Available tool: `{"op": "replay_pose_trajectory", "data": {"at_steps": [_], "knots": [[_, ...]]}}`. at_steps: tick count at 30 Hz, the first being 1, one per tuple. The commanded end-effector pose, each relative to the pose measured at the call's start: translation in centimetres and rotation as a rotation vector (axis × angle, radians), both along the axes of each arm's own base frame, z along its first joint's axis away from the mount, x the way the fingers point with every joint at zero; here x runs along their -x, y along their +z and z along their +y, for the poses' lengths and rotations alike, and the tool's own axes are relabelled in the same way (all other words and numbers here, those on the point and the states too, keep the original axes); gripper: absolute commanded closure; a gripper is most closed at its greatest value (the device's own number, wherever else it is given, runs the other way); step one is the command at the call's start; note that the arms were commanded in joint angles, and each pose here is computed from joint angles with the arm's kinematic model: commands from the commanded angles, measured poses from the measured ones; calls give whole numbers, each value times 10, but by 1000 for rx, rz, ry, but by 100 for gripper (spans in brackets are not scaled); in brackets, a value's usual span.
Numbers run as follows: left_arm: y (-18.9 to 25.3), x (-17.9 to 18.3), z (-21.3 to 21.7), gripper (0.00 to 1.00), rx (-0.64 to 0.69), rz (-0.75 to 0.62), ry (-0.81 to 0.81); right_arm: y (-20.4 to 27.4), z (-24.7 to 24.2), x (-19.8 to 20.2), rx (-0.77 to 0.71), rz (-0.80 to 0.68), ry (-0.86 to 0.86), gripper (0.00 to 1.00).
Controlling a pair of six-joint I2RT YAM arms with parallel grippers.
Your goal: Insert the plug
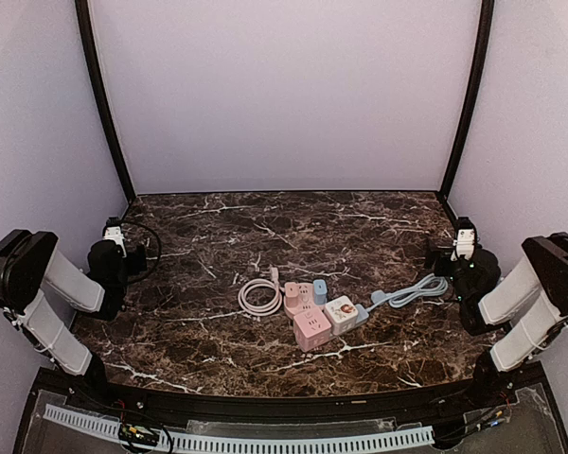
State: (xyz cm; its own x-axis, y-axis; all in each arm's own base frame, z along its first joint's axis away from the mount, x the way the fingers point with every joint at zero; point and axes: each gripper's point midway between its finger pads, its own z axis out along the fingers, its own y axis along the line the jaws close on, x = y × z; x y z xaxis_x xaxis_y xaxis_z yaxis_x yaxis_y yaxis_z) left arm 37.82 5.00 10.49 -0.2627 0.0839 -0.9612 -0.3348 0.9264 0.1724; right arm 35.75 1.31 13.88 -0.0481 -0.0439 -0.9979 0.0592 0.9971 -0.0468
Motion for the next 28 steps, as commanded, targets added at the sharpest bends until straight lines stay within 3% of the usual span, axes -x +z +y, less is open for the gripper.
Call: {"op": "replay_pose_trajectory", "data": {"at_steps": [1,7,28], "knots": [[10,-4,1,1,19,-40,-1,13,8,-9,6,-54,66,1],[10,-3,1,1,17,-44,4,11,-12,-15,-46,-36,-22,1],[10,-3,2,1,17,-42,4,9,-8,-18,-46,-20,5,1]]}}
